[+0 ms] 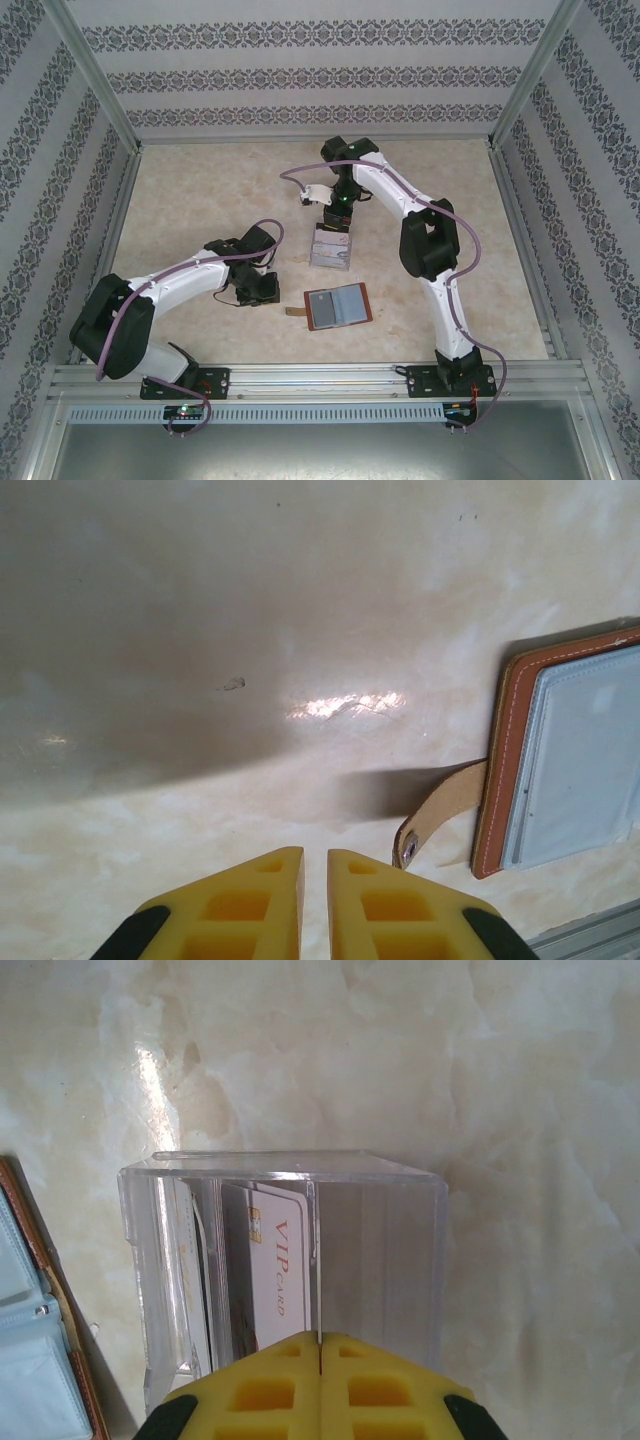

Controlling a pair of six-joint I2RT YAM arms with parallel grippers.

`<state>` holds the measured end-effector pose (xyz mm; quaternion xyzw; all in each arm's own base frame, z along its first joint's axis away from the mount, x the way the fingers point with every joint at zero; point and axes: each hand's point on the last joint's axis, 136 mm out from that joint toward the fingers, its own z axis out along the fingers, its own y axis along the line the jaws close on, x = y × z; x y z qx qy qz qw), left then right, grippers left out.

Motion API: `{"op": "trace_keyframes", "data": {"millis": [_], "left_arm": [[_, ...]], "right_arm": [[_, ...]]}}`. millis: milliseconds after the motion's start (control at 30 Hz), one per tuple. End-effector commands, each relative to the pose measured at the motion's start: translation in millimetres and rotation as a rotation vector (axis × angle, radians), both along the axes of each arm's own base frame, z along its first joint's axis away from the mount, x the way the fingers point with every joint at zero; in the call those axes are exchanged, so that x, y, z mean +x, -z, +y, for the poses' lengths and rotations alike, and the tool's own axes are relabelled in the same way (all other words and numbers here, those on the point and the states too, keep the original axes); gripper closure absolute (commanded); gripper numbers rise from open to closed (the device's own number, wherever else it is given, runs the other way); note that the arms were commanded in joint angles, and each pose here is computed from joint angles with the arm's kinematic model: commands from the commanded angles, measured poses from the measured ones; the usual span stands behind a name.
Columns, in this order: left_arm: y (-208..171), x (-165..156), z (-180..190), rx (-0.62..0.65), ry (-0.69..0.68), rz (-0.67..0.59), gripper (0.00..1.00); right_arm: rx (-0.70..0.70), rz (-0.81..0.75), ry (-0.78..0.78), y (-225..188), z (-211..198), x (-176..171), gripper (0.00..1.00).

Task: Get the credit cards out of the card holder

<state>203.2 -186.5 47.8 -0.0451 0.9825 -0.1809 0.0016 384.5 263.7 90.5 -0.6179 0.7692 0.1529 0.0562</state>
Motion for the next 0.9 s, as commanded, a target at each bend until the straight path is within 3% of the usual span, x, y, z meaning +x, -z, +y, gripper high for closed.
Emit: {"op": "trace_keyframes", "data": {"millis": [0,300,667,867], "left_arm": [[-4.7,-0.5,4.6,0.007,0.003,0.013,0.84],[-11.0,2.7,4.1,0.003,0.0,-0.004,0.84],[-25.7,9.0,-1.5,-0.023,0.001,-0.035,0.81],[-33.3,16.7,-18.7,-0.065,0.02,-0.054,0.81]], "right_arm": [[-0.007,0.049,0.001,10.0,-1.2,-4.2,0.9],[-0.03,-0.103,0.051,-20.1,-8.8,24.0,0.75],[-0.015,-0.223,0.121,-56.3,-16.1,26.7,0.72],[0.042,-0.269,0.263,-70.3,-16.0,17.6,0.72]]}}
